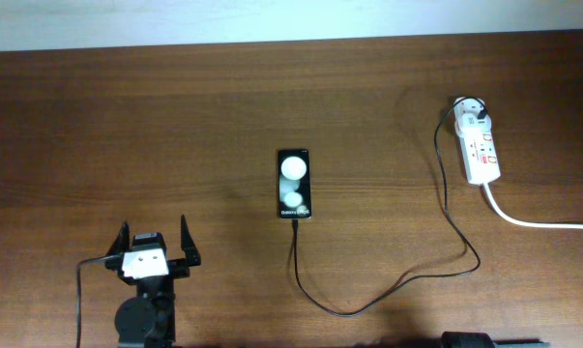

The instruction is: Plug charger to phone and switch on socket

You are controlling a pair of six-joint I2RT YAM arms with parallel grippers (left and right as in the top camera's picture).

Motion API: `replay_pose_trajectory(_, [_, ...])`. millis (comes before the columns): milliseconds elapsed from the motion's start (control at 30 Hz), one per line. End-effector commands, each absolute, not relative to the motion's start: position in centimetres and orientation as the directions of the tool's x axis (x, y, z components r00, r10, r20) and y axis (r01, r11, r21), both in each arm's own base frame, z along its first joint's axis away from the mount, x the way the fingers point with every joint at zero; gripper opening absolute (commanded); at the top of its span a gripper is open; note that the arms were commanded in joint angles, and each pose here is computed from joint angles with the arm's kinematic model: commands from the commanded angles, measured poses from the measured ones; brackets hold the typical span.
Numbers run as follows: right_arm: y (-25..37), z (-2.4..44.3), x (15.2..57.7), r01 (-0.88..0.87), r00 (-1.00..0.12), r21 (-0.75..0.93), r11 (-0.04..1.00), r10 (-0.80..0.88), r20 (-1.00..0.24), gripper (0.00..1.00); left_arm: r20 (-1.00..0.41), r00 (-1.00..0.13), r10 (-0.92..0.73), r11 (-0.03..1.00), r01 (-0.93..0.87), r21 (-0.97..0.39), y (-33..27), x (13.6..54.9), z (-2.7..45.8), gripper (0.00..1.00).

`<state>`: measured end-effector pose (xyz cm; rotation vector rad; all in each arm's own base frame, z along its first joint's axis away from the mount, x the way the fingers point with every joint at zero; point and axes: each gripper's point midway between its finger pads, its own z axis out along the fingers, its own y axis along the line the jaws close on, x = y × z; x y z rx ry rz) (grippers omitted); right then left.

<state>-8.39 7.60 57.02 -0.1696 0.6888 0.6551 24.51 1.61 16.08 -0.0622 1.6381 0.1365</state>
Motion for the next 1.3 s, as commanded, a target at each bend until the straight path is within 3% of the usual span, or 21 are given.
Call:
replay_pose_trajectory(0, [7.6, 56.9, -9.1, -0.618, 0.591, 0.049, 0.785, 0.505, -0.629, 0.18, -0.990, -0.093, 0.108, 0.989, -0.089, 0.116, 1.2, 24.6, 15.6, 0.99])
replay_pose_trajectory(33, [7.6, 57.0, -9.3, -0.618, 0.597, 0.043, 0.785, 0.504, -0.624, 0.28, -0.990, -0.093, 0.108, 0.989, -0.090, 0.116, 1.2, 24.6, 15.6, 0.99])
replay_pose_trajectory(67, [7.6, 56.9, -9.2, -0.617, 0.596, 0.044, 0.785, 0.504, -0.625, 0.49, -0.990, -0.093, 0.108, 0.989, -0.090, 0.116, 1.2, 24.6, 15.6, 0.99])
replay_pose_trajectory(133, [7.0, 54.3, -5.1, -0.586, 0.473, 0.186, 0.789, 0.519, -0.712, 0.99, -0.990, -0.093, 0.108, 0.989, -0.090, 0.116, 1.2, 24.6, 15.6, 0.99])
replay_pose_trajectory(167, [5.4, 52.8, -2.0, -0.518, 0.440, 0.287, 0.806, 0.538, -0.719, 0.99, -0.990, -0.093, 0.108, 0.989, -0.090, 0.116, 1.2, 24.6, 15.6, 0.99])
replay_pose_trajectory(300, [3.6, 47.0, 6.9, -0.397, 0.303, 0.432, 0.810, 0.560, -0.771, 0.99, -0.990, -0.093, 0.108, 0.989, -0.090, 0.116, 1.2, 24.6, 15.6, 0.99])
replay_pose_trajectory(367, [2.6, 41.9, 12.8, -0.318, 0.228, 0.494, 0.810, 0.571, -0.789, 0.99, -0.990, -0.093, 0.108, 0.989, -0.090, 0.116, 1.2, 24.6, 15.6, 0.99])
replay_pose_trajectory(533, [1.9, 29.2, 21.7, -0.223, 0.084, 0.554, 0.802, 0.582, -0.809, 0.99, -0.990, -0.093, 0.108, 0.989, -0.090, 0.116, 1.2, 24.6, 15.6, 0.99])
replay_pose_trajectory(633, [1.6, 23.4, 23.7, -0.168, 0.022, 0.577, 0.799, 0.588, -0.809, 0.99, -0.990, -0.093, 0.108, 0.989, -0.090, 0.116, 1.2, 24.6, 15.6, 0.99])
replay_pose_trajectory(800, [0.8, 18.9, 24.7, -0.094, -0.014, 0.593, 0.800, 0.595, -0.804, 0.99, -0.990, -0.093, 0.108, 0.989, -0.090, 0.116, 1.2, 24.6, 15.6, 0.99])
replay_pose_trajectory(900, [-0.8, 15.0, 24.7, 0.068, -0.077, 0.596, 0.800, 0.600, -0.797, 0.99, -0.990, -0.093, 0.108, 0.989, -0.090, 0.116, 1.2, 24.6, 15.6, 0.99])
replay_pose_trajectory(1067, [-1.4, 14.6, 24.7, 0.107, -0.072, 0.556, 0.824, 0.565, -0.822, 0.99, -0.990, -0.093, 0.108, 0.989, -0.090, 0.116, 1.2, 24.6, 15.6, 0.99])
replay_pose_trajectory(1200, [-0.9, 14.7, 24.8, 0.051, -0.107, 0.272, 0.961, 0.276, -0.955, 0.99, -0.990, -0.093, 0.108, 0.989, -0.090, 0.116, 1.2, 24.6, 15.6, 0.99])
replay_pose_trajectory(1267, [-0.8, 14.7, 24.8, 0.035, -0.111, 0.218, 0.975, 0.220, -0.969, 0.99, -0.990, -0.093, 0.108, 0.989, -0.090, 0.116, 1.2, 24.6, 15.6, 0.99])
